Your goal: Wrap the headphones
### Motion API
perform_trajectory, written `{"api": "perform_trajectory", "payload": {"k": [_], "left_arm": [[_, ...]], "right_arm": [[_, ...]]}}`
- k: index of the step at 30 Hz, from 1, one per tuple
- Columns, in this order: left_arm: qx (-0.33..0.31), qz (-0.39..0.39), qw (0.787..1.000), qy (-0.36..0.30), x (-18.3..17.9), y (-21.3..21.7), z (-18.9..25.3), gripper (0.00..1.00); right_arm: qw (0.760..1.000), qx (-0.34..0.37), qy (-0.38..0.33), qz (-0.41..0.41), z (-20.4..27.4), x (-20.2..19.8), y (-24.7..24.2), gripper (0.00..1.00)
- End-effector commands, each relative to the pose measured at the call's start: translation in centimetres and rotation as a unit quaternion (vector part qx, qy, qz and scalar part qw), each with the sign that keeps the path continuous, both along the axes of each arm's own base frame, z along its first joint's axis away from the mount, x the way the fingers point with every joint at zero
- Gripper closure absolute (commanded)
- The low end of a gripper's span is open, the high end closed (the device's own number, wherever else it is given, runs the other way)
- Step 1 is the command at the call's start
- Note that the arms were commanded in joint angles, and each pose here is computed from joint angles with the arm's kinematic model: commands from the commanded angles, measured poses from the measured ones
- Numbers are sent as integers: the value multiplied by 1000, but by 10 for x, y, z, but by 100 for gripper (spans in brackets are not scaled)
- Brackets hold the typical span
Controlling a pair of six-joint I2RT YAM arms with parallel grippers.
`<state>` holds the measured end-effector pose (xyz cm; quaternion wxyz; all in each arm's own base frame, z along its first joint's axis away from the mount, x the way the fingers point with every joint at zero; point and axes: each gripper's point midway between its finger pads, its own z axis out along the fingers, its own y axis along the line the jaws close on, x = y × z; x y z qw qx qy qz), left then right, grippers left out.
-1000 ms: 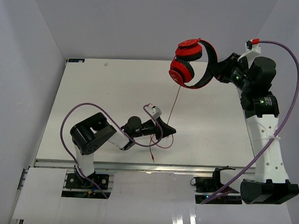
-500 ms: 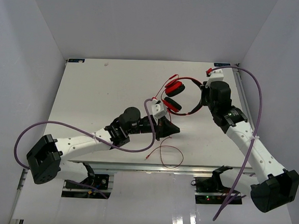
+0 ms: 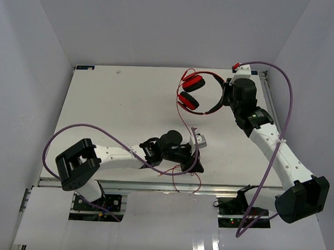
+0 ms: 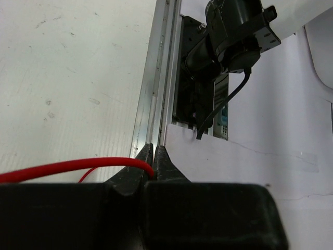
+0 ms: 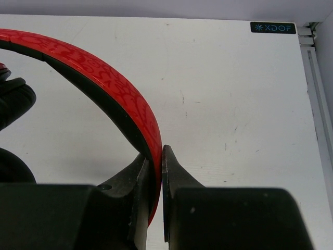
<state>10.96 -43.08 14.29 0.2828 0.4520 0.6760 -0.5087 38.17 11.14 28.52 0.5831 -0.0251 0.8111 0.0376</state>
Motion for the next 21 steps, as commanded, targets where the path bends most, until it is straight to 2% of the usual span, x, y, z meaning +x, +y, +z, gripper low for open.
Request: {"api": "perform_trajectory", "payload": {"k": [1, 10, 21], "left_arm": [[-32, -9, 999, -9, -6, -2, 27, 100], [-7, 41, 999, -32, 13, 21, 19, 100], [-13, 118, 992, -48, 69, 73, 38, 100]], "right_arm": [[992, 117, -53, 14, 55, 12, 5, 92], [979, 174, -11, 107, 53, 3, 24, 92], [953, 202, 6, 224, 64, -20, 37, 92]]}}
